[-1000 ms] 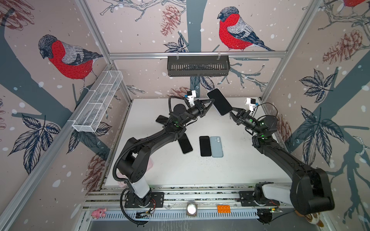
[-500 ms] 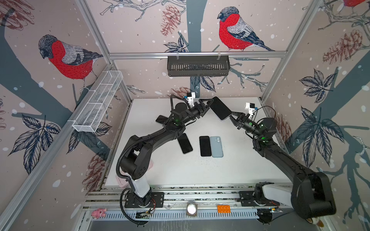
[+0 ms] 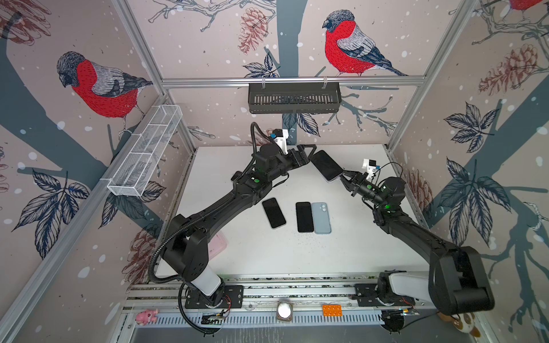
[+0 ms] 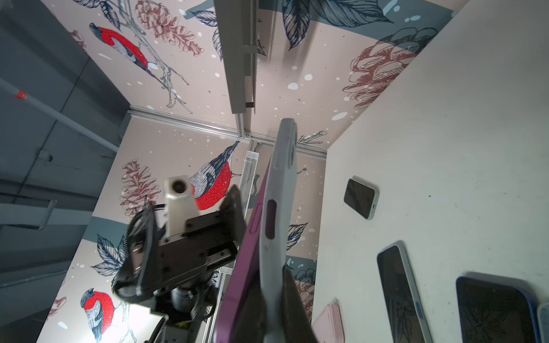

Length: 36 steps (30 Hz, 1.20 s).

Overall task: Take the phone out of the phone case
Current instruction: Remove the phone case from the phone.

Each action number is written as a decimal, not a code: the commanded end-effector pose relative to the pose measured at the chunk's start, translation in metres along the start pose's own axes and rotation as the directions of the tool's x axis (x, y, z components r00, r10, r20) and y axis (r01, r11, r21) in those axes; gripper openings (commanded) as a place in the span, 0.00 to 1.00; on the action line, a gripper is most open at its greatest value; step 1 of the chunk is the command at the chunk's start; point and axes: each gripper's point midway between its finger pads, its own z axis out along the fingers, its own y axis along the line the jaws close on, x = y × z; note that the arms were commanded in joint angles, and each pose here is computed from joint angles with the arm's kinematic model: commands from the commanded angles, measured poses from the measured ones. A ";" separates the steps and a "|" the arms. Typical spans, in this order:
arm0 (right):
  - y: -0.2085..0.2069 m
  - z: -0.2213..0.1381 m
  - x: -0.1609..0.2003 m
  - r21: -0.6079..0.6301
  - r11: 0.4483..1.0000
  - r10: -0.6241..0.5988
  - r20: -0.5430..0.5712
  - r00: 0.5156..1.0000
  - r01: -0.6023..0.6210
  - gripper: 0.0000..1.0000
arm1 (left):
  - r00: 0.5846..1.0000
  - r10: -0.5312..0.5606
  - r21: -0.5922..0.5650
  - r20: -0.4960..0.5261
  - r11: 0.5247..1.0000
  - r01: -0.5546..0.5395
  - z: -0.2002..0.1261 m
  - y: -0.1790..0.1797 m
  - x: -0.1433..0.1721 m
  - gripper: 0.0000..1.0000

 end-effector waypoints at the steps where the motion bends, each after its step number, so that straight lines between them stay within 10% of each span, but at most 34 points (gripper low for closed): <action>1: 0.009 0.001 -0.004 -0.038 0.999 -0.030 0.016 0.999 0.031 0.01 | 0.927 0.361 -0.097 -0.101 0.924 -0.370 0.002 -0.013 0.013 0.88; 9: 0.001 0.003 -0.002 -0.025 1.000 -0.016 0.013 1.000 0.016 0.01 | 0.650 0.685 -0.141 -0.329 0.645 -0.751 0.025 -0.039 0.061 0.81; 14: 0.000 0.003 -0.002 -0.023 1.000 -0.015 0.013 1.000 0.015 0.01 | 0.563 0.718 -0.105 -0.409 0.576 -0.811 0.040 -0.033 0.091 0.78; 36: -0.001 0.003 0.000 -0.015 1.000 -0.015 0.006 1.000 0.015 0.01 | 0.463 0.700 -0.153 -0.544 0.459 -0.875 0.048 0.009 0.121 0.65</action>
